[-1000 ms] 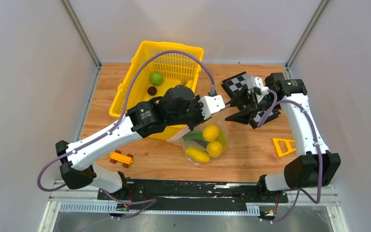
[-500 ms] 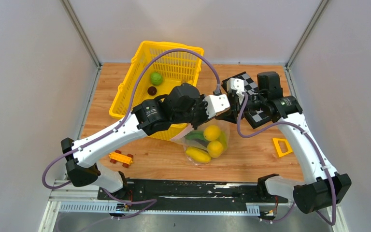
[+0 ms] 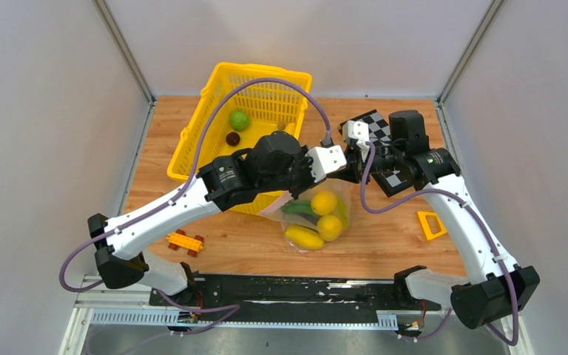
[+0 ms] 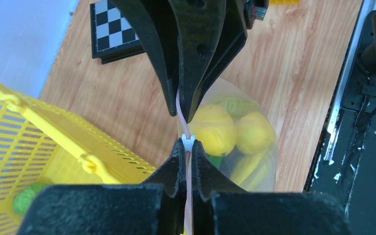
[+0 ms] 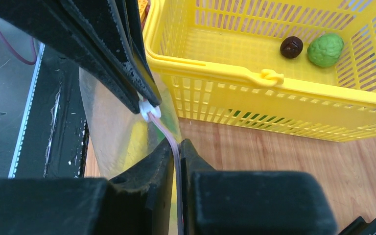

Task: Place the food in the zip-top bag and seal the zipper
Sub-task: Zip the zipper food storage bag at the center of the board.

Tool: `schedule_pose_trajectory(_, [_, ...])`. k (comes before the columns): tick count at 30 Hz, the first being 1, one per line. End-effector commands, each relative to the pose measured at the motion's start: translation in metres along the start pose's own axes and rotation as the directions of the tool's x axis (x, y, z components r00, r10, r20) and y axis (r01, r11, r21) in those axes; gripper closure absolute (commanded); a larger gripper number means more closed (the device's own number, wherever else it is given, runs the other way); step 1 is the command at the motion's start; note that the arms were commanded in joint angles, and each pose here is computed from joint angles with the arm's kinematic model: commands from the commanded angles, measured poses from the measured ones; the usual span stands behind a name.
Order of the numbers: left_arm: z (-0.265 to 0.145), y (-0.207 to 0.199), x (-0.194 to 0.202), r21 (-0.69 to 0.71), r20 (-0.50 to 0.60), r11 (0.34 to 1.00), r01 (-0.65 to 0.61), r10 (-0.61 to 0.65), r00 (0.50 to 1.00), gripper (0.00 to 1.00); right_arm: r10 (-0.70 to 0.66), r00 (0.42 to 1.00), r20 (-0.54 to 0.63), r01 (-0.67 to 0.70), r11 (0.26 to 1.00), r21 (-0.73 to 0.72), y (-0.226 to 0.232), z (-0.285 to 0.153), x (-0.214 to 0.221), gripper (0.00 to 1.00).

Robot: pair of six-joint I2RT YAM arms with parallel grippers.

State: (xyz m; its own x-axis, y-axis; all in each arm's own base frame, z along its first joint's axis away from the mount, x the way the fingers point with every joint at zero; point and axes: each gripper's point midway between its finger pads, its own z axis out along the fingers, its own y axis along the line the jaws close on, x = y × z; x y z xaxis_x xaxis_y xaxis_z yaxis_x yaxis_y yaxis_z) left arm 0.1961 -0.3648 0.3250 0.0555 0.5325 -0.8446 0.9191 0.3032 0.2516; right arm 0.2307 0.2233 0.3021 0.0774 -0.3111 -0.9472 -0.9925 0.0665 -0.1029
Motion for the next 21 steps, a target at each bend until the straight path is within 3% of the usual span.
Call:
schedule_pose_trajectory(1, [-0.021,-0.001,0.004,-0.023,0.025,0.999,0.037,-0.036,0.999,1.00,-0.083,0.996,0.023,0.081,0.994,0.076,-0.008,-0.007,-0.017,0.94])
schedule_pose_trajectory(3, [-0.024,0.001,0.015,-0.052,0.005,0.997,0.050,-0.049,0.999,1.00,-0.087,0.996,0.019,0.084,0.991,0.104,-0.011,-0.009,-0.016,1.00])
schedule_pose_trajectory(21, [-0.063,-0.002,0.060,-0.123,-0.033,0.982,0.144,-0.149,0.988,1.00,-0.109,0.994,0.024,0.100,0.968,0.232,-0.024,-0.018,-0.023,1.00])
